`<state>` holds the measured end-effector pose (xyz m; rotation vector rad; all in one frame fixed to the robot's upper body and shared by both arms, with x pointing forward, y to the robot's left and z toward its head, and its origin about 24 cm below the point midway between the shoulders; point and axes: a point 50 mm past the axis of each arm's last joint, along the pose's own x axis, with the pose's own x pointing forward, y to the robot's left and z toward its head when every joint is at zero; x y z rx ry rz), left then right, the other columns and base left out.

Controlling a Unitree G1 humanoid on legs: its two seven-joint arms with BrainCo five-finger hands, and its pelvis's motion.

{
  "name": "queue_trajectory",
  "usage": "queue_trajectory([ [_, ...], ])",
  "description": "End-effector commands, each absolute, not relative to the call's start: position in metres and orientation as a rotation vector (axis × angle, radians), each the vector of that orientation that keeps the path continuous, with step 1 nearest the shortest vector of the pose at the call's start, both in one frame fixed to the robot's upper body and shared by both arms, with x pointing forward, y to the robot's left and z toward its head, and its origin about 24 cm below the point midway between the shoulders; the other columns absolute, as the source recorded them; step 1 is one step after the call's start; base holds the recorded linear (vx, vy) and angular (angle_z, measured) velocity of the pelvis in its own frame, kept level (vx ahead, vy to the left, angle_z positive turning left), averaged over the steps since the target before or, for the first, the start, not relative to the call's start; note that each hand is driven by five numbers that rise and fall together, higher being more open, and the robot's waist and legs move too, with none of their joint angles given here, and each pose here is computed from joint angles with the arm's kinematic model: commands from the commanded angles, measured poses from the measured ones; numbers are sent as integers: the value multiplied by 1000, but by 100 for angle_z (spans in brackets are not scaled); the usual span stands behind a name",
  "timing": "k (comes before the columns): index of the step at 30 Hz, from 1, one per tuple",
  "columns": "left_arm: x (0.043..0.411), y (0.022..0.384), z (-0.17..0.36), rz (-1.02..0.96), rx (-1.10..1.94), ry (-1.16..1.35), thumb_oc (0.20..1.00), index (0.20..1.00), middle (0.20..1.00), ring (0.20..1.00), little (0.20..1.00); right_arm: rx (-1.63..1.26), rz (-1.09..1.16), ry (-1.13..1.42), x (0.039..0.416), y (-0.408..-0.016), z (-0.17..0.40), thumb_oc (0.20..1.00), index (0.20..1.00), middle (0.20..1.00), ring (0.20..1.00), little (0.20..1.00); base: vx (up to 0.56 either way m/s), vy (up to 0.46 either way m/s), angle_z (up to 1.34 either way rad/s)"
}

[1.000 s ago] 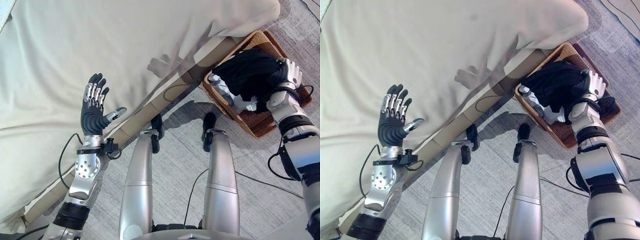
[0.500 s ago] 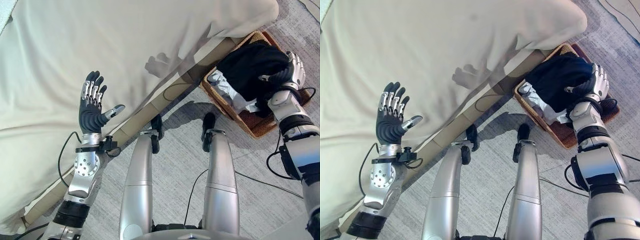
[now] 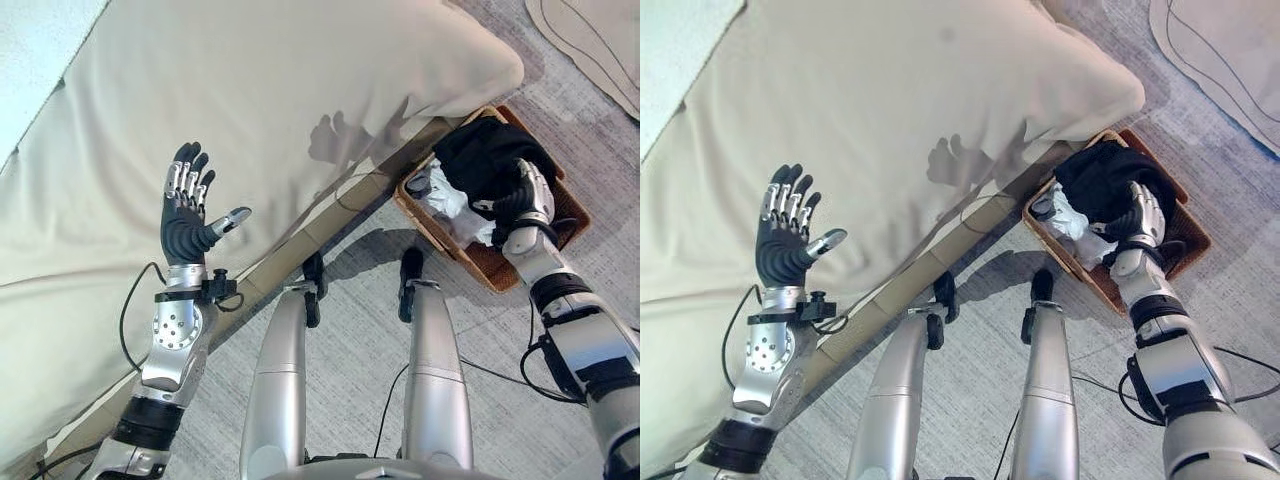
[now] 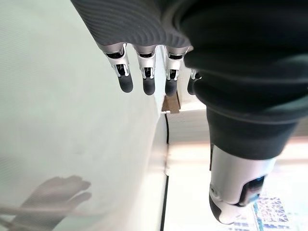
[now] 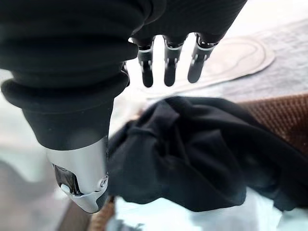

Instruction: Pick up clothes into the bucket

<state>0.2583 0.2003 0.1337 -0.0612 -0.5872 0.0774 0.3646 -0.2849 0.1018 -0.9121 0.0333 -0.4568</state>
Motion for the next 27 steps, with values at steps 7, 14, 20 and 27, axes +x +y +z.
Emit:
queue_trajectory([
  [7, 254, 212, 132, 135, -56, -637, 1000, 1000, 1000, 1000, 1000, -789, -443, -41, 345, -275, 79, 1000, 1000, 1000, 1000, 1000, 50, -20, 3],
  [14, 255, 210, 113, 137, -19, -553, 1000, 1000, 1000, 1000, 1000, -542, -379, -232, 316, -244, 77, 1000, 1000, 1000, 1000, 1000, 107, -32, 5],
  [20, 250, 213, 93, 117, -17, -456, 1000, 1000, 1000, 1000, 1000, -301, -292, -245, 296, -228, 65, 1000, 1000, 1000, 1000, 1000, 116, 1, 8],
  [27, 231, 219, 53, 88, 39, -271, 1000, 1000, 1000, 1000, 1000, 158, -145, -112, 258, -203, 20, 1000, 1000, 1000, 1000, 1000, 104, 7, 10],
])
